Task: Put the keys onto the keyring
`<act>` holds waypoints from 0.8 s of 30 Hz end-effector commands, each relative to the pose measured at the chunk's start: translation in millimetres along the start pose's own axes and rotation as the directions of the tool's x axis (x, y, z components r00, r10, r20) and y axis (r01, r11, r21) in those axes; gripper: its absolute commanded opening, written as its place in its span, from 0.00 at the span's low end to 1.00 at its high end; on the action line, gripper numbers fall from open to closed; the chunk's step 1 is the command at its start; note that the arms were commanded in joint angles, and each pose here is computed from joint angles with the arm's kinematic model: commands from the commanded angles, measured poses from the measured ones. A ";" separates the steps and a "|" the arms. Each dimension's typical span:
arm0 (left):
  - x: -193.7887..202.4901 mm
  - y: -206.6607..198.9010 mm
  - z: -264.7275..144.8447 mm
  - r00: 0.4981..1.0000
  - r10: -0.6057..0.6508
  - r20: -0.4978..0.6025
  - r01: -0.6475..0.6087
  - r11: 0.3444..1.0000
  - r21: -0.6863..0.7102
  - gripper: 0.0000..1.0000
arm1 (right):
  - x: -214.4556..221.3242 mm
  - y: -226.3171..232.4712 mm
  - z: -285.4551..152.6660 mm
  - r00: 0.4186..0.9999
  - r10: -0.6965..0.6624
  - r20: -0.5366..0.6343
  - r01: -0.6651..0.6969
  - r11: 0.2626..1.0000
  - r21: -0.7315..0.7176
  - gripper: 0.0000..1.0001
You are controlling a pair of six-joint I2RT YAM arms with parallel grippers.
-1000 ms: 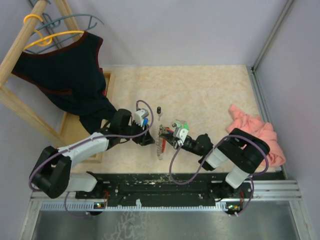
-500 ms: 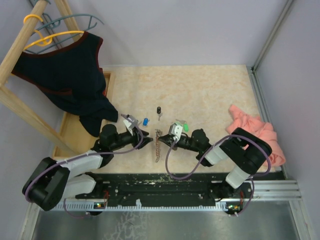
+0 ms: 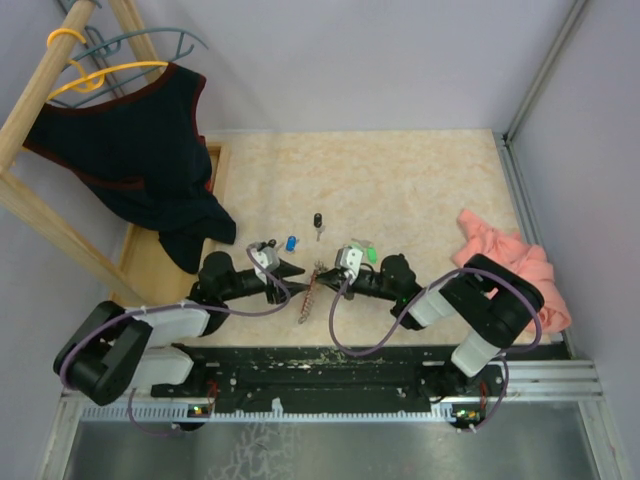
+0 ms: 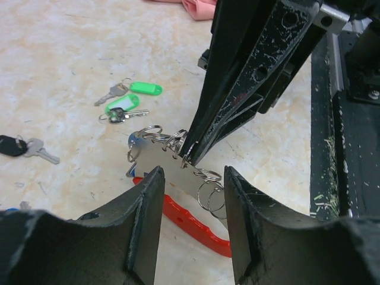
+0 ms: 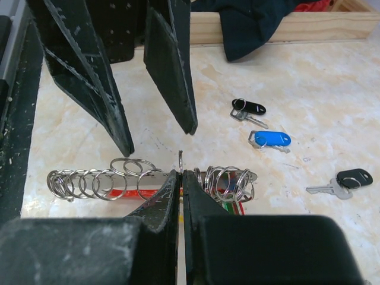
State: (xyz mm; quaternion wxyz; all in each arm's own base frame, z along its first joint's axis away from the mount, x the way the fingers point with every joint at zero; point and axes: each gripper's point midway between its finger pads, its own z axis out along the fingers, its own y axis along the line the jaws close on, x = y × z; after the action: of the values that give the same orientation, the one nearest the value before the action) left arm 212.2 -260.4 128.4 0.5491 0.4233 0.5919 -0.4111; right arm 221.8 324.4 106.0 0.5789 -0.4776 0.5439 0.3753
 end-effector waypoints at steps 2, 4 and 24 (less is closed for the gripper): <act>-9.1 -5.3 13.4 0.996 0.087 0.034 -0.090 0.988 0.125 0.47 | -26.7 -5.5 9.4 0.995 -0.063 0.082 0.066 0.998 -0.025 0.00; -8.3 -3.7 16.8 0.996 0.089 0.032 -0.092 0.986 0.136 0.44 | -25.2 -4.4 9.2 0.995 -0.067 0.076 0.070 0.997 -0.032 0.00; 15.9 0.9 19.3 0.994 0.078 -0.073 -0.066 0.986 0.152 0.27 | -29.6 -2.3 11.8 0.992 -0.103 0.068 0.108 0.991 -0.083 0.00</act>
State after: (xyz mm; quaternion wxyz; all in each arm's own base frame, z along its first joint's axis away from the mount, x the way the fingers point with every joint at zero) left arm 212.6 -277.0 110.9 0.5068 0.4905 0.5663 -0.4264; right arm 216.1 330.1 100.5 0.5555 -0.5118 0.5308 0.3842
